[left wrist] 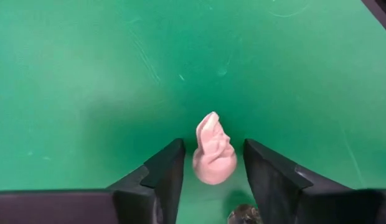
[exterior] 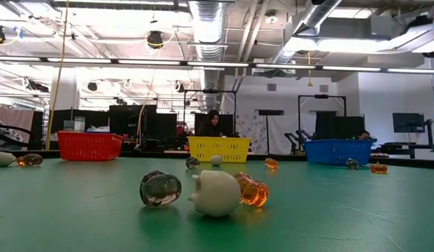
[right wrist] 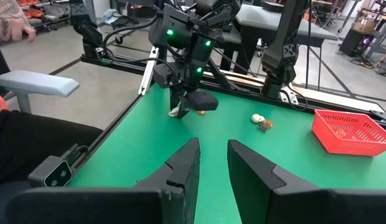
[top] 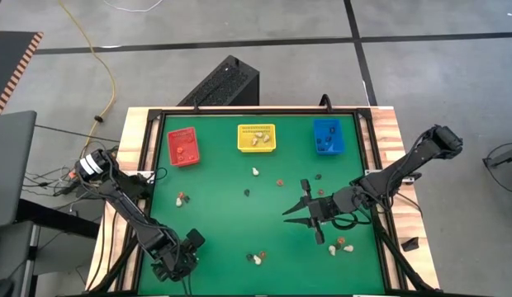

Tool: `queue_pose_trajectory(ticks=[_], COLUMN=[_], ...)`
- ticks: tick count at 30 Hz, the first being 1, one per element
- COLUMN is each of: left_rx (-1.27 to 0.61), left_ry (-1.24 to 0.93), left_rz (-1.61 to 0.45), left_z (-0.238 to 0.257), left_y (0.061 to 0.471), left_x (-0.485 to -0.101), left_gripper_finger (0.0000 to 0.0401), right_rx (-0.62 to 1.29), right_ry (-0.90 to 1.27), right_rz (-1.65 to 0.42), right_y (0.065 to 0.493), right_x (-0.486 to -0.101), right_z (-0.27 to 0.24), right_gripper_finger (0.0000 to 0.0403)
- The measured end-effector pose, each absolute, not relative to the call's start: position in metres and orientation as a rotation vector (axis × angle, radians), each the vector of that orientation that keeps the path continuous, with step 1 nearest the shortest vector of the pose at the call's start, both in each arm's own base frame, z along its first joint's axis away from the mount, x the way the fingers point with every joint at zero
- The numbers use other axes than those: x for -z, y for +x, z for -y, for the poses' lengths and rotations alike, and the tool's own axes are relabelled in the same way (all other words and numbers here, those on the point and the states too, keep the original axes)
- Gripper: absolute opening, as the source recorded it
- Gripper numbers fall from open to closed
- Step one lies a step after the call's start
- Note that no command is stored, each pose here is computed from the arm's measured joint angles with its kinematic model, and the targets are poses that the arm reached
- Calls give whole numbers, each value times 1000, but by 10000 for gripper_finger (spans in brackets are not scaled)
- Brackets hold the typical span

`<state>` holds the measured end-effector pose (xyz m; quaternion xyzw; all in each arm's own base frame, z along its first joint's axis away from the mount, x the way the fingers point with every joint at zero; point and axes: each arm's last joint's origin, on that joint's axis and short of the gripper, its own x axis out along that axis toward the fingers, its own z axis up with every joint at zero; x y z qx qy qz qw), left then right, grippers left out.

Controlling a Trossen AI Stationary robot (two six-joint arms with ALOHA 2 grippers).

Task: Sort Halloween decoration
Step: Put the white skull toy into the yellow bin

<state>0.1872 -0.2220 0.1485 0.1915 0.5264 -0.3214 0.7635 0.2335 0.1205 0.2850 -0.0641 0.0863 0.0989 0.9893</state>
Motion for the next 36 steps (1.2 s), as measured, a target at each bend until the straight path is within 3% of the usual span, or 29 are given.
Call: queue_pose_trajectory(ticks=[9, 16, 22, 28, 36], left_rx=[698, 687, 565, 279, -64], left_ry=[410, 368, 457, 642, 478], left_rz=[-1150, -1154, -1006, -797, -609], left_z=[218, 208, 180, 113, -36], left_y=[192, 201, 219, 258, 313], left_x=[-148, -152, -176, -210, -217], left_gripper_finger=[70, 81, 73, 77, 74], right_rx=[-198, -198, -199, -191, -179], right_ry=[-129, -128, -130, -149, -239], right_rz=[-173, -173, -172, -172, -178], right_y=[233, 234, 234, 235, 237], right_x=[-285, -285, -285, -285, -284], right_z=[-120, -120, -120, -118, -114], right_gripper_finger=[113, 113, 113, 113, 113])
